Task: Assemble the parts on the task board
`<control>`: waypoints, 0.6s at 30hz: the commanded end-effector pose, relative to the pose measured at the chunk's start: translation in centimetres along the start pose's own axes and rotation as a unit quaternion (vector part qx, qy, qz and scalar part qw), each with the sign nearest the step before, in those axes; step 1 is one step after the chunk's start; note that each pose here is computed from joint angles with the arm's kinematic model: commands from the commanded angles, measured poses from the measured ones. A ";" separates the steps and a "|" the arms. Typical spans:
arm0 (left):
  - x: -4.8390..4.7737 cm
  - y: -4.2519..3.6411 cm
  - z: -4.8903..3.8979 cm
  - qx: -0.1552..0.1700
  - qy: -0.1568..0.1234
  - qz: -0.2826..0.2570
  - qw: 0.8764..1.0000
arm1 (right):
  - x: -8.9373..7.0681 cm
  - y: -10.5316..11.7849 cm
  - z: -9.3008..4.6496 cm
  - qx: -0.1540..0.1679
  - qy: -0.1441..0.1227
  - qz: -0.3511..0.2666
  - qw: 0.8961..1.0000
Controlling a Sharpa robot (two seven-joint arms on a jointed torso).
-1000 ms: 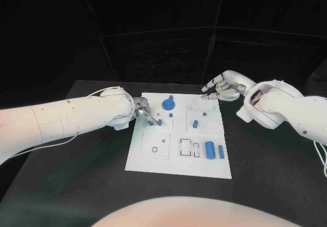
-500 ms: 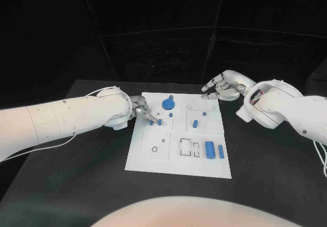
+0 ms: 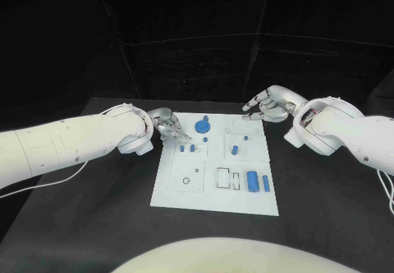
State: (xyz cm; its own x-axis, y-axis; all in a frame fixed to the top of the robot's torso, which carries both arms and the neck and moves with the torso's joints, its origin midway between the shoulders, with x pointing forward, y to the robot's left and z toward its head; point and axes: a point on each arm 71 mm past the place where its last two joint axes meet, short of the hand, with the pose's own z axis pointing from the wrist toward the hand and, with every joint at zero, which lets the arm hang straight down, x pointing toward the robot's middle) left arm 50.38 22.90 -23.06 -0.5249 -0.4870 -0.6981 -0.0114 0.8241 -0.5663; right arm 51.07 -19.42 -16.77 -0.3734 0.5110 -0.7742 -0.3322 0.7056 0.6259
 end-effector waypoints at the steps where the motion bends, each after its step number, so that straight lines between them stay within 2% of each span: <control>1: -0.36 -2.40 0.37 0.115 -0.041 -0.019 0.992 | 0.0 0.2 0.1 -0.004 0.001 -0.001 1.000; 5: 0.11 -4.20 1.14 0.175 -0.053 0.034 0.982 | 0.1 0.3 0.2 -0.005 0.002 -0.001 1.000; 10: 1.19 -6.03 2.00 0.226 -0.052 0.115 0.966 | 0.2 0.4 0.3 -0.007 0.003 -0.001 1.000; 13: 1.70 -6.59 2.53 0.236 -0.048 0.149 0.959 | 0.2 0.5 0.3 -0.008 0.004 0.000 1.000; 18: 2.45 -7.01 3.51 0.231 -0.036 0.197 0.952 | 0.3 0.6 0.4 -0.009 0.005 0.001 1.000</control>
State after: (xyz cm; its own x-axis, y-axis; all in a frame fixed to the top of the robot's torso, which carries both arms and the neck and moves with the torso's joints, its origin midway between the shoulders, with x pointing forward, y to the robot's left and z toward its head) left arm 52.30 15.33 -22.33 -0.3940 -0.3041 -0.8673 0.4683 0.7456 -0.4741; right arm 51.11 -18.79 -16.79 -0.3789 0.5091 -0.7728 -0.3396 0.7003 0.6279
